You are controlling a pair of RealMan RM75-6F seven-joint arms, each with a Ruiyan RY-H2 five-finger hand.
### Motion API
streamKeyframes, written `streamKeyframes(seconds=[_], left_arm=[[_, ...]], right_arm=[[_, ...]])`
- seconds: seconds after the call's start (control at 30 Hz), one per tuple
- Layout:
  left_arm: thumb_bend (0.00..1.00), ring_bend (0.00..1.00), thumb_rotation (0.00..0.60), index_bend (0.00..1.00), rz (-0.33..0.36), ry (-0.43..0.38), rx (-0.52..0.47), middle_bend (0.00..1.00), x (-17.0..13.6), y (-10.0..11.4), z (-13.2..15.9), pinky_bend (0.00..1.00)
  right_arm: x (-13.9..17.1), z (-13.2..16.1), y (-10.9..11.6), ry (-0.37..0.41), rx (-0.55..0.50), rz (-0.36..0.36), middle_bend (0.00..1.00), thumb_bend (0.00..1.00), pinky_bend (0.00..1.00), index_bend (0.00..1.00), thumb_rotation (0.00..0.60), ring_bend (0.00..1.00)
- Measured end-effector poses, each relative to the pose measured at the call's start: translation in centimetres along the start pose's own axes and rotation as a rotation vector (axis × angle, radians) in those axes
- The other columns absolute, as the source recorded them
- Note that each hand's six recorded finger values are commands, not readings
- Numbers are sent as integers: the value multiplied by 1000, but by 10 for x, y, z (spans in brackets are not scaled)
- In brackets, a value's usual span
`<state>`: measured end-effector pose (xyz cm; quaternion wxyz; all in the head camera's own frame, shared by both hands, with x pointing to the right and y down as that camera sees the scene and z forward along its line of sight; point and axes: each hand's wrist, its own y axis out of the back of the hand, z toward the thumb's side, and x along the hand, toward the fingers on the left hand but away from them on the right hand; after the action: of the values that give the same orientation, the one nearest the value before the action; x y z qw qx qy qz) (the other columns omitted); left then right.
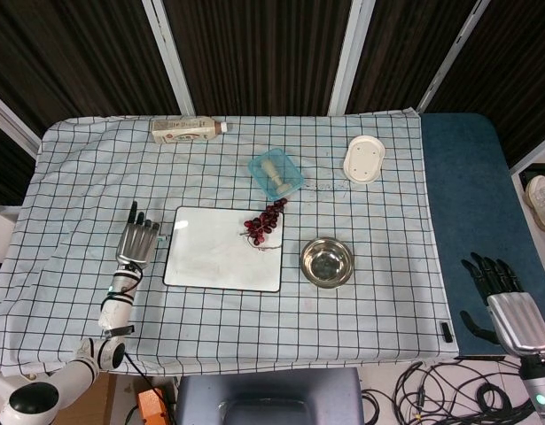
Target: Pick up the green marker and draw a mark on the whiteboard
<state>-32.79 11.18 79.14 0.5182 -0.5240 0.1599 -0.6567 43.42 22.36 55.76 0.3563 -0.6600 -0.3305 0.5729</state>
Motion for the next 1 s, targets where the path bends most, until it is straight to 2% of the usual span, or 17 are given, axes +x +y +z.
streamKeyframes(seconds=[0.5, 0.87, 1.0], left_arm=[[377, 264, 600, 538, -15, 15, 12, 500, 4, -6, -5, 73], [418, 375, 600, 737, 12, 6, 7, 688, 3, -3, -8, 114], [434, 402, 600, 763, 49, 1, -22, 724, 2, 2, -9, 132]], right_arm=[[0, -1, -1, -6, 2, 11, 0, 292, 48, 0, 600, 0], [-1, -1, -2, -11, 10, 14, 0, 292, 48, 0, 600, 0], [-1, -1, -2, -13, 16, 15, 0, 292, 48, 0, 600, 0]])
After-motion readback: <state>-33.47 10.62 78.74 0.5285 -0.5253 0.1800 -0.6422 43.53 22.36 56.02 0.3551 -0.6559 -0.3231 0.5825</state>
